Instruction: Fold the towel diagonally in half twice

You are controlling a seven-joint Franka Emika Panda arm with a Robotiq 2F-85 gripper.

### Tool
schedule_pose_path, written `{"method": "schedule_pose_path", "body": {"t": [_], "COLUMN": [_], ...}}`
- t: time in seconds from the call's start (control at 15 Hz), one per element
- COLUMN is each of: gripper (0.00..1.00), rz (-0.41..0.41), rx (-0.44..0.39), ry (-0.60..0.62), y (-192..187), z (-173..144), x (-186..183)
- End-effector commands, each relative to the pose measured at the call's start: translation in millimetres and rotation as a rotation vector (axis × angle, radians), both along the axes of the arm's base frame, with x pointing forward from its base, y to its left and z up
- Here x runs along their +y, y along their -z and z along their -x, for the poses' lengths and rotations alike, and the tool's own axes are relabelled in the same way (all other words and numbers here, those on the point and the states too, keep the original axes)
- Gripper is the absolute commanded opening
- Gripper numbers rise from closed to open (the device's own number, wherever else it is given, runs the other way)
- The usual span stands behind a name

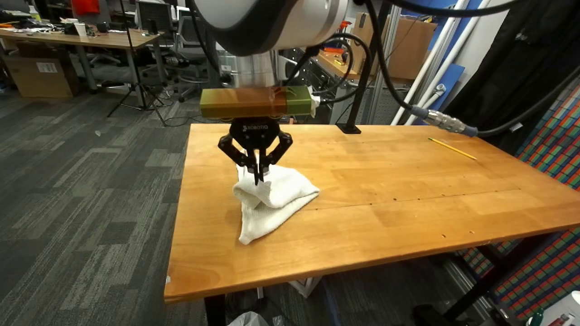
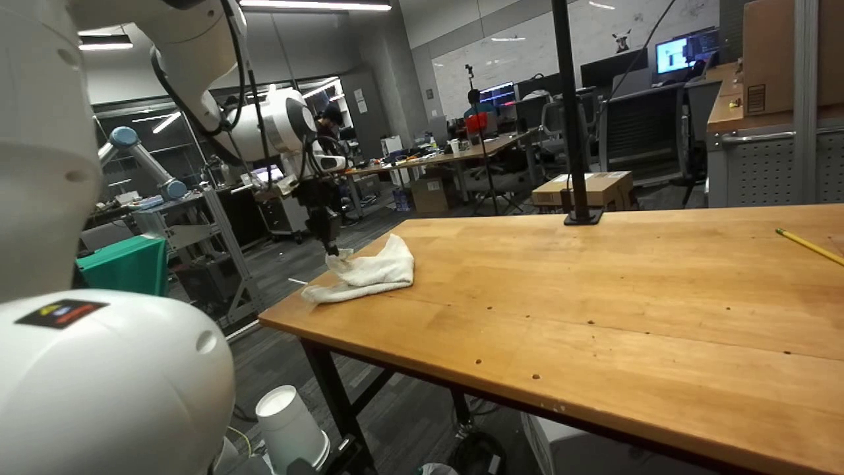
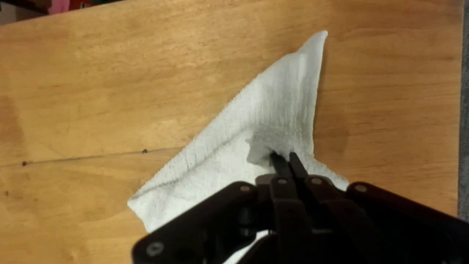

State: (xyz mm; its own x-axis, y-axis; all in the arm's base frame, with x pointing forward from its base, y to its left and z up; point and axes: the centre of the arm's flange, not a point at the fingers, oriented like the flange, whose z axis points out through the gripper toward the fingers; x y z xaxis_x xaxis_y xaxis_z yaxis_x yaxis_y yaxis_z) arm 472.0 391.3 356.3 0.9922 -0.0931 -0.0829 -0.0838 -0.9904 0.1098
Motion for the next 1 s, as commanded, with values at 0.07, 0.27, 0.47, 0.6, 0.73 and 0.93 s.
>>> {"method": "schedule_pose_path", "body": {"t": [0.07, 0.27, 0.47, 0.6, 0.73, 0.93], "gripper": [0.01, 0.01, 0.27, 0.32, 0.48, 0.71], "rz": [-0.12, -0.164, -0.191, -0.205, -0.222, -0.248], "rx": [0.1, 0.169, 0.207, 0.223, 0.23, 0.188], "ry": [0.074, 0.105, 0.102, 0.095, 0.094, 0.08], "y": [21.2, 37.8, 44.2, 46.1, 46.8, 39.9], "z": [32.5, 42.6, 49.3, 53.3, 56.3, 66.7], "x": [-48.9, -61.6, -64.9, -65.9, -67.7, -78.7]}}
